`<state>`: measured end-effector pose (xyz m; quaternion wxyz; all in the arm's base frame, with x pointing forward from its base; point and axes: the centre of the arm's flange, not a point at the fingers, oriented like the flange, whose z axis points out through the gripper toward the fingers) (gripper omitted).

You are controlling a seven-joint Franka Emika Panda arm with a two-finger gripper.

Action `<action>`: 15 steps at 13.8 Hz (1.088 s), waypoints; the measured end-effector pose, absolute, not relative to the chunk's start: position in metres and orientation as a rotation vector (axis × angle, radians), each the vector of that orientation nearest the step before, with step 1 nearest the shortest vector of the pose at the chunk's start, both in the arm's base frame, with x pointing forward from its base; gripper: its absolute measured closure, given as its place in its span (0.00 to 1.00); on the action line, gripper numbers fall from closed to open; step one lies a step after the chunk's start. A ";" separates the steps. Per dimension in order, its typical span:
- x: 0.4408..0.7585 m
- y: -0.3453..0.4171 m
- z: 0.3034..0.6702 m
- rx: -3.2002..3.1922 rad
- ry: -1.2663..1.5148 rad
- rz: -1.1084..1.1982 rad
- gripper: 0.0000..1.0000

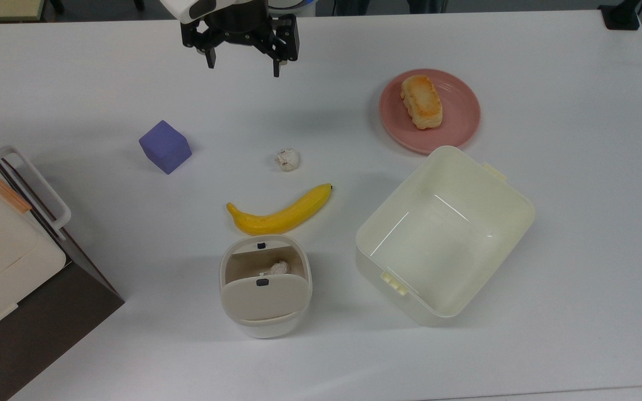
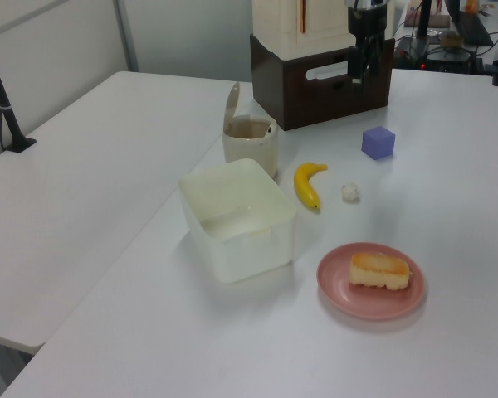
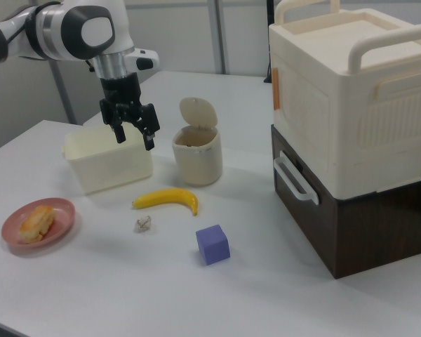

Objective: Put the bread on the table

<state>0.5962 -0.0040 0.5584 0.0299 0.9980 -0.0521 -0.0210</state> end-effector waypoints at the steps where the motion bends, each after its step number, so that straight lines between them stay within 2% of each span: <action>1: 0.596 -0.004 0.559 3.077 -0.160 -0.064 0.00; 8: 0.596 0.014 0.557 3.086 -0.111 -0.067 0.00; 15: 0.589 0.146 0.533 3.082 0.128 -0.088 0.00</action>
